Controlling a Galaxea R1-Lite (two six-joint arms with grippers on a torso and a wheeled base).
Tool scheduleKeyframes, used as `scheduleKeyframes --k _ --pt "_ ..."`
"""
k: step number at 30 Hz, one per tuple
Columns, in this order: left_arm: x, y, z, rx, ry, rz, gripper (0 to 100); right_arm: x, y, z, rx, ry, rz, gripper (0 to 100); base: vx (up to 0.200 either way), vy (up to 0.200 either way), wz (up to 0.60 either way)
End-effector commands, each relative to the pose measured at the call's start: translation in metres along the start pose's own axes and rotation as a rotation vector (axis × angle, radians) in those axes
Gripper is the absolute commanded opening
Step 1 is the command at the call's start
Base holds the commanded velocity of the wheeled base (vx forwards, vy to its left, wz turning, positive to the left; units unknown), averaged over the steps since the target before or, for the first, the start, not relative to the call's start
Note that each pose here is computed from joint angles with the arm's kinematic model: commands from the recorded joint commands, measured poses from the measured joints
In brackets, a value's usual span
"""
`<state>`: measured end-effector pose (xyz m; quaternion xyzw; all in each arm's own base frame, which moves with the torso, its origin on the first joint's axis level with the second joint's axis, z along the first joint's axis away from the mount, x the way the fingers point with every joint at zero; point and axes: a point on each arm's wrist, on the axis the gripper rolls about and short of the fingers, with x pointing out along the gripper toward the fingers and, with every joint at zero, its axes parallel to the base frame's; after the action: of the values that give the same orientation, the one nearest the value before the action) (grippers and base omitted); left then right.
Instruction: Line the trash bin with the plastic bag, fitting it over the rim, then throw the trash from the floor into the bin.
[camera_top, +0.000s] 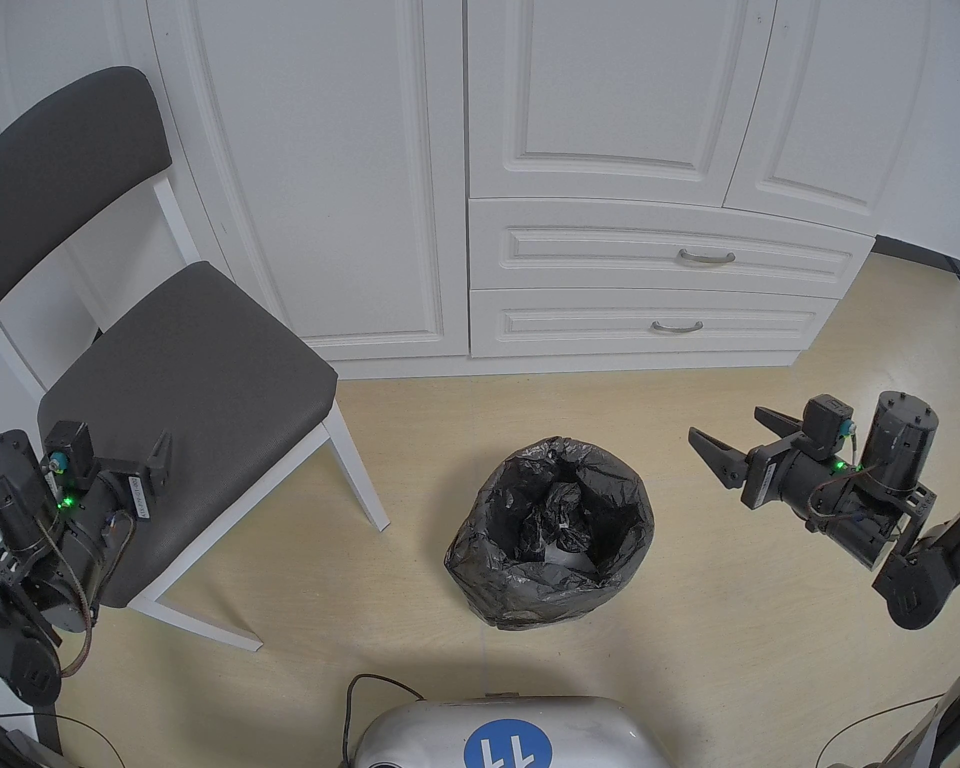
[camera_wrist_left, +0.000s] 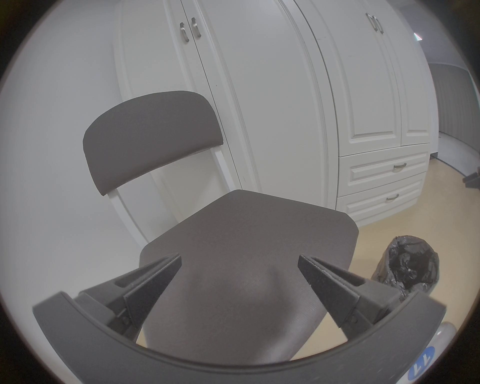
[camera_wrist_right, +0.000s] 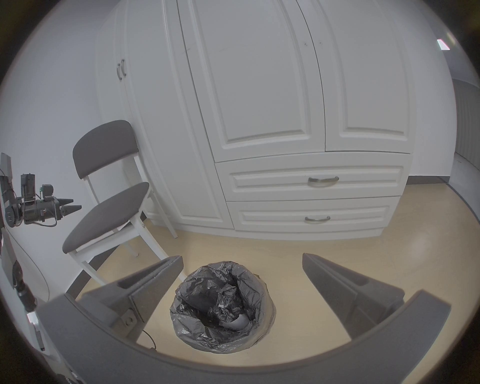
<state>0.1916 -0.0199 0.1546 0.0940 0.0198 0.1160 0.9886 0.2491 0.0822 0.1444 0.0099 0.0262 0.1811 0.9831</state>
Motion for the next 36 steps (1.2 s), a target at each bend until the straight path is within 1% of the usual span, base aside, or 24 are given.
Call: scheduleKeyframes --k 1,2,3,5,7,8,11,12,13,15,16,17,20,22,23,25,28,33,36 --pt "-0.038 0.023 0.040 -0.052 -0.132 0.026 100 -0.041 -0.002 0.040 -0.005 -0.090 -0.025 100 0.000 0.000 0.00" --pt "-0.038 0.023 0.040 -0.052 -0.132 0.026 100 -0.041 -0.002 0.040 -0.005 -0.090 -0.025 100 0.000 0.000 0.00" --pt "-0.049 0.029 0.049 -0.057 -0.141 0.029 100 -0.053 -0.002 0.050 -0.005 -0.095 -0.030 100 0.000 0.000 0.00" --pt "-0.061 0.036 0.059 -0.062 -0.154 0.030 100 -0.067 -0.001 0.058 -0.003 -0.100 -0.039 100 0.000 0.000 0.00" --pt "-0.071 0.041 0.065 -0.066 -0.160 0.031 100 -0.078 -0.001 0.063 -0.003 -0.111 -0.064 100 0.000 0.000 0.00" --pt "-0.082 0.047 0.071 -0.071 -0.166 0.030 100 -0.088 -0.001 0.067 -0.002 -0.117 -0.101 100 0.000 0.000 0.00" --pt "-0.103 0.057 0.078 -0.079 -0.177 0.033 100 -0.106 0.000 0.075 0.001 -0.135 -0.156 100 0.000 0.000 0.00" --pt "-0.103 0.057 0.078 -0.079 -0.177 0.033 100 -0.106 0.000 0.075 0.001 -0.135 -0.156 100 0.000 0.000 0.00" --pt "-0.117 0.063 0.081 -0.088 -0.183 0.031 100 -0.119 -0.001 0.083 0.002 -0.159 -0.201 100 0.000 0.000 0.00" --pt "-0.117 0.063 0.081 -0.088 -0.183 0.031 100 -0.119 -0.001 0.083 0.002 -0.159 -0.201 100 0.000 0.000 0.00" --pt "-0.133 0.071 0.086 -0.125 -0.187 0.023 100 -0.134 -0.004 0.093 0.003 -0.175 -0.270 100 0.000 0.000 0.00" --pt "-0.141 0.074 0.090 -0.150 -0.187 0.016 100 -0.143 -0.006 0.102 0.002 -0.192 -0.305 100 0.000 0.000 0.00" --pt "-0.150 0.079 0.098 -0.201 -0.173 0.008 100 -0.165 -0.008 0.122 -0.005 -0.218 -0.356 100 0.000 0.000 0.00" --pt "-0.151 0.080 0.101 -0.213 -0.168 0.006 100 -0.172 -0.008 0.126 -0.006 -0.213 -0.366 100 0.000 0.000 0.00" --pt "-0.154 0.083 0.106 -0.244 -0.162 0.005 100 -0.186 -0.007 0.136 -0.007 -0.200 -0.380 100 0.000 0.000 0.00" --pt "-0.156 0.084 0.108 -0.262 -0.152 0.006 100 -0.196 -0.004 0.139 -0.007 -0.183 -0.381 100 0.000 0.000 0.00" --pt "-0.159 0.086 0.109 -0.262 -0.152 0.014 100 -0.204 -0.003 0.134 -0.004 -0.162 -0.401 100 0.000 0.000 0.00" --pt "-0.169 0.092 0.124 -0.271 -0.174 0.017 100 -0.213 -0.002 0.122 -0.005 -0.156 -0.410 100 0.000 0.000 0.00" --pt "-0.185 0.101 0.133 -0.279 -0.195 0.020 100 -0.217 -0.001 0.126 -0.005 -0.179 -0.433 100 0.000 0.000 0.00"
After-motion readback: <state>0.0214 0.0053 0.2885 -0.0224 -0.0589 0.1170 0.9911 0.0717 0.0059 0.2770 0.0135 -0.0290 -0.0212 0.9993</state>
